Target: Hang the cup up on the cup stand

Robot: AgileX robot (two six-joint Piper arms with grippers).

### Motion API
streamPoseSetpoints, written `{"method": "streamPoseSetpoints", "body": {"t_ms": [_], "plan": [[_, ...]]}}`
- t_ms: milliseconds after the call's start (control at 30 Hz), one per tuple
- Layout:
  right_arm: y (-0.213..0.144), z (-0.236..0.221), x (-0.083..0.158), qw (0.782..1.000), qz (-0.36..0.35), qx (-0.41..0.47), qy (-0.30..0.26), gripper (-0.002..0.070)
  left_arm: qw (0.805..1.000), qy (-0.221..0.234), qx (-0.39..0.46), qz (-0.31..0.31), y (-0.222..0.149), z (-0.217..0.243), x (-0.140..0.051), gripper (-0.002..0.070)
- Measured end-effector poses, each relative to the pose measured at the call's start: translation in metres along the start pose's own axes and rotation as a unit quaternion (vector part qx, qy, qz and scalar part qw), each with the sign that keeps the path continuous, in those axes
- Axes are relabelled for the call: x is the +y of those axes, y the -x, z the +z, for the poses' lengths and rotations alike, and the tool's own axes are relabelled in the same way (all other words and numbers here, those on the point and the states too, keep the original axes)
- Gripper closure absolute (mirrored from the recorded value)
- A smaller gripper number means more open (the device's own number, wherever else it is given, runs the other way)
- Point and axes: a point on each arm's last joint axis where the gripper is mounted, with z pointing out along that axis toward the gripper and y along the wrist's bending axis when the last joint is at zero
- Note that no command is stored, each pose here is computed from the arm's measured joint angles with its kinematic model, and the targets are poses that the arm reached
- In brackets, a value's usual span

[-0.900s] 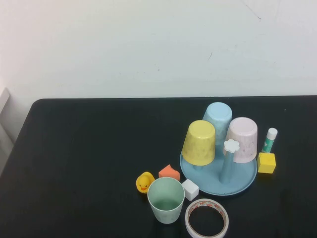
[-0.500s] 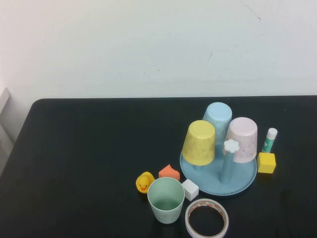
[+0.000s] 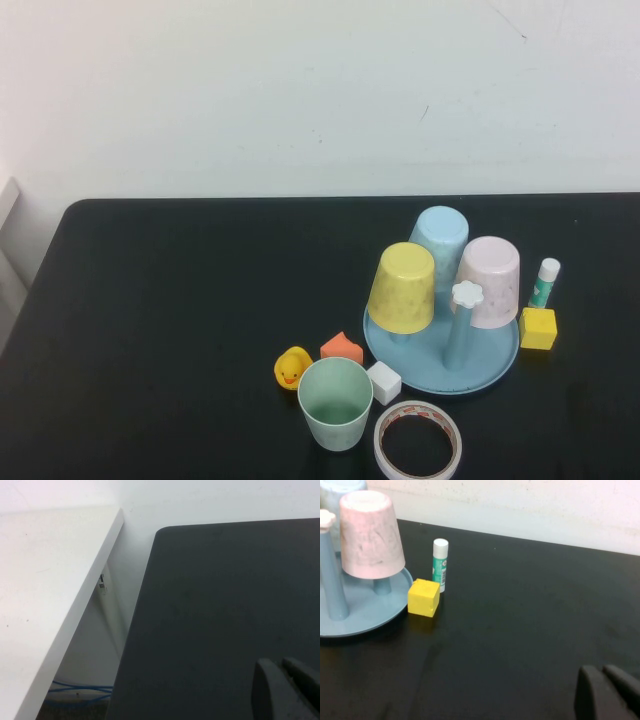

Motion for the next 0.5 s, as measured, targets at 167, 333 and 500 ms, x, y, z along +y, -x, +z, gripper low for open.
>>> {"method": "streamPoseSetpoints", "body": {"t_ms": [167, 333, 500], "plan": [[0.0, 0.0, 0.0, 1.0, 0.0, 0.0, 0.0, 0.0678, 1.0, 0.0, 0.0, 0.0, 0.0, 0.0, 0.0, 0.0676], [0.0, 0.0, 0.0002, 1.0, 0.003, 0.0, 0.001, 0.0678, 1.0, 0.0, 0.0, 0.0, 0.0, 0.0, 0.0, 0.0676], [0.0001, 0.0, 0.001, 1.0, 0.013, 0.0, 0.005, 0.0678, 1.0, 0.0, 0.0, 0.0, 0.0, 0.0, 0.0, 0.0676]]}}
